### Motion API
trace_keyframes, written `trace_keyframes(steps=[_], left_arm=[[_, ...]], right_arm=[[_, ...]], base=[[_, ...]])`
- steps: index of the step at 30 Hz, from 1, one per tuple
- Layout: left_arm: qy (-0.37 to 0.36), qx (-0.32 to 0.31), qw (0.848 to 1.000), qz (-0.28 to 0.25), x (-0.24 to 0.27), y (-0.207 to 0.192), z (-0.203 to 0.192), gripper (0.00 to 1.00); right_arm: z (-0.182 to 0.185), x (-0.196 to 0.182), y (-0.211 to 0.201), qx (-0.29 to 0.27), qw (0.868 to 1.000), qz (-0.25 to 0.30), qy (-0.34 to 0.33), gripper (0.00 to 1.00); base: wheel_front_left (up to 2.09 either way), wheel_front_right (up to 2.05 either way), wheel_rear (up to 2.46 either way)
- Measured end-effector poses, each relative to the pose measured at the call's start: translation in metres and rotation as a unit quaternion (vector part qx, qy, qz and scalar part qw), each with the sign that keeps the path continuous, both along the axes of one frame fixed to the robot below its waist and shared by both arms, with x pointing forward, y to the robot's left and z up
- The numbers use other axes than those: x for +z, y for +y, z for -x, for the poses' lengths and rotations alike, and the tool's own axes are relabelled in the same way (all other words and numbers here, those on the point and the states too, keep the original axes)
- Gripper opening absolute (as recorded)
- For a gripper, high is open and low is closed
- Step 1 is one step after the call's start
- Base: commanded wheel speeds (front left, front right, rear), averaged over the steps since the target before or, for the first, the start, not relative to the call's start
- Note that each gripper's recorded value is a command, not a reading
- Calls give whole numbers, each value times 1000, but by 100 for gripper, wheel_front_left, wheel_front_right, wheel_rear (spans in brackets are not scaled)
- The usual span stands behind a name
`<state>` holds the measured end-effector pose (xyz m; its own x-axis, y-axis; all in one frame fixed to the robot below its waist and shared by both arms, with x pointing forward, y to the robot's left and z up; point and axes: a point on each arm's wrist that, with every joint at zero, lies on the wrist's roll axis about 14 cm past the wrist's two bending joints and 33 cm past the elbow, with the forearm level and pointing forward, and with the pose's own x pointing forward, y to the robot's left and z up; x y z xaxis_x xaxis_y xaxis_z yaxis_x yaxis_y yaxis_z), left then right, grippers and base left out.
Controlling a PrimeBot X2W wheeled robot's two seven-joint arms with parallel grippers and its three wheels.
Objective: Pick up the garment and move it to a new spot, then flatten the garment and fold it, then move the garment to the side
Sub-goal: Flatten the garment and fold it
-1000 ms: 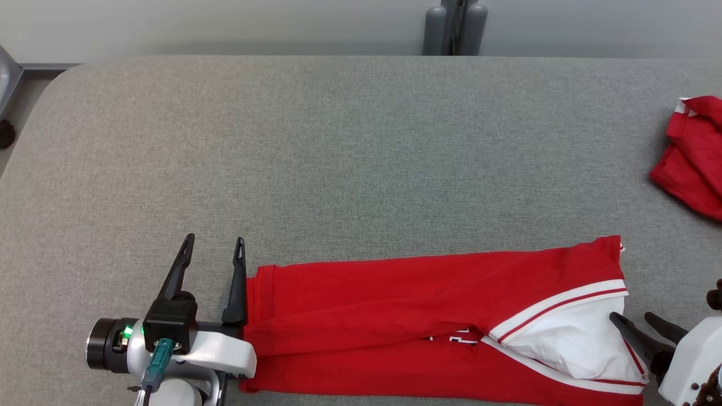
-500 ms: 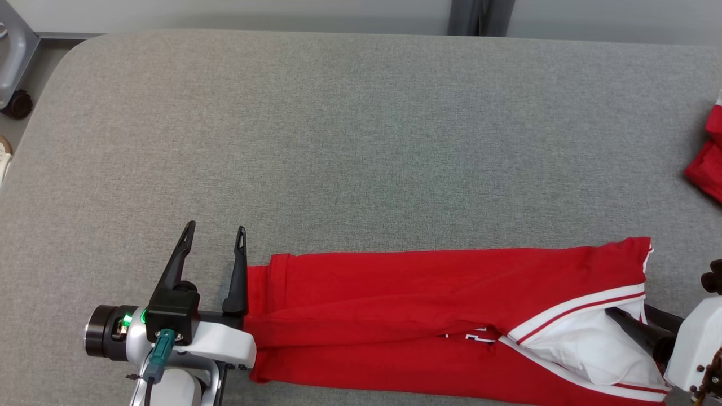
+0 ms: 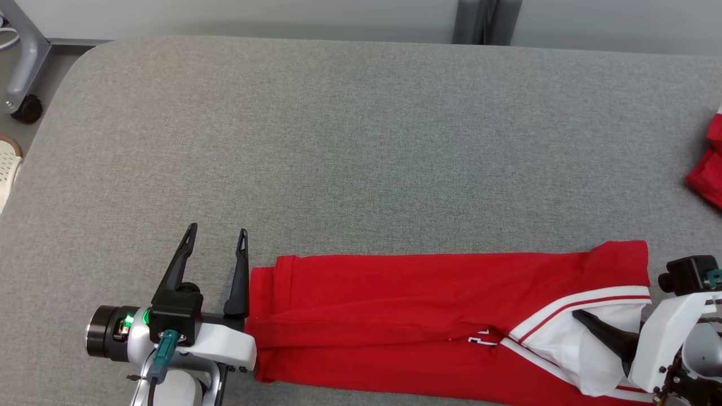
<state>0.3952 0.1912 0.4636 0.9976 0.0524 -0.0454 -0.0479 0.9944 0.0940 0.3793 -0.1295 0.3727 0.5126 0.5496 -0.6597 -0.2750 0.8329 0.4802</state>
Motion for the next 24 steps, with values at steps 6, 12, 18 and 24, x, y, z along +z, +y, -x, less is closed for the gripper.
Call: trace_keyframes(steps=[6, 12, 18, 24], left_arm=[[0, 1, 1000, 0, 1, 1, 2, 100], [0, 2, 1000, 2, 1, -1, 3, 100], [-3, 1, 1000, 4, 3, -2, 5, 100], [-5, 3, 1000, 7, 5, -2, 8, 100]], right_arm=[[0, -2, 0, 9, 1000, 9, -6, 0], [-15, 3, -22, -5, 999, 39, -28, 0], [-36, 13, -59, -21, 994, 96, -56, 0], [-51, 24, -99, -23, 982, 173, -70, 0]], base=[[0, 0, 0], [0, 0, 0], [0, 0, 0], [0, 0, 0]])
